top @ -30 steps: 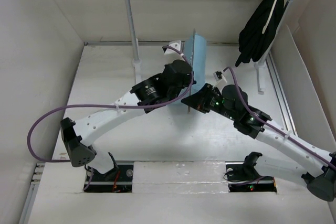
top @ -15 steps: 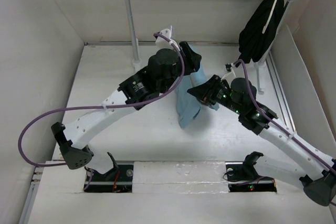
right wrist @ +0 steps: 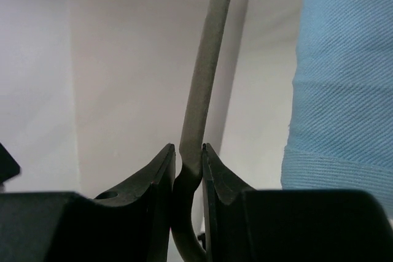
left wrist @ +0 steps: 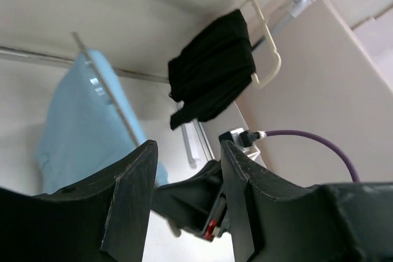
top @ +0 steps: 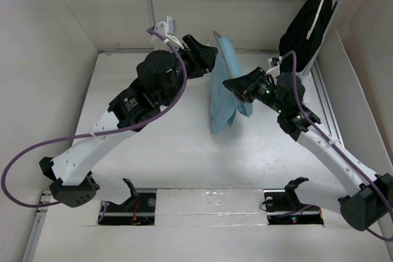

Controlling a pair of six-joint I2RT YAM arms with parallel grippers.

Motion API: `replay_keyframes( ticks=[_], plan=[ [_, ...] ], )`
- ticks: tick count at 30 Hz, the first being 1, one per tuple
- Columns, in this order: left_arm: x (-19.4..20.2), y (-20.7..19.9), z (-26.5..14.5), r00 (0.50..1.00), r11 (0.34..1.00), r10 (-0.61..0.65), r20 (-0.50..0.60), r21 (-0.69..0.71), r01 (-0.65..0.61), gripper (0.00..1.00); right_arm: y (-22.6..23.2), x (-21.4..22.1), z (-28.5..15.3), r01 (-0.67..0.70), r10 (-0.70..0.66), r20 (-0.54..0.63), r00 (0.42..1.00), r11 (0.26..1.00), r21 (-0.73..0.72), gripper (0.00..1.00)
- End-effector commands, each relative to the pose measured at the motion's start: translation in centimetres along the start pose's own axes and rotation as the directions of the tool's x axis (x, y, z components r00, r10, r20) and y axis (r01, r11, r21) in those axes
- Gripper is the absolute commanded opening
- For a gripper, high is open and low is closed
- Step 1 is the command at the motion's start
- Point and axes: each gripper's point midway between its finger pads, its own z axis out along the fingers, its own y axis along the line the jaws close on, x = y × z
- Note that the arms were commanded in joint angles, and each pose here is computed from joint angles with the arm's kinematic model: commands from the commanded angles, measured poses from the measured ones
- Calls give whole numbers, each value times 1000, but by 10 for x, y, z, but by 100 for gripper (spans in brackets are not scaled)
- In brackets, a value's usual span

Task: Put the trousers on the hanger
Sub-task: Place the hanger at the clothesline.

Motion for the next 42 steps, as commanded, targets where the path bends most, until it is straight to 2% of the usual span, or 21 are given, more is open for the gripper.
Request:
replay_keyframes(
  ticks=[1,7,12,20,30,42],
  plan=[
    [-41,0,-20,996,1000,-1,93,-10,2,41,157,-70,-43,170,-52,250,967,861,-479,0],
    [-36,16,-31,997,999,7,81,-45,-3,41,181,-123,-58,176,56,388,920,825,-537,0],
    [-20,28,-37,999,998,10,33,-61,-8,40,186,-152,-63,163,141,421,896,776,-609,0],
    [35,68,-49,996,993,15,-91,-112,-25,39,185,-205,-76,213,171,544,821,793,-570,0],
    [75,86,-55,983,993,-13,-185,-118,-9,37,179,-247,-65,214,195,572,797,795,-568,0],
    [95,95,-56,973,991,-34,-226,-130,4,36,173,-278,-59,222,201,597,776,800,-557,0]
  ],
)
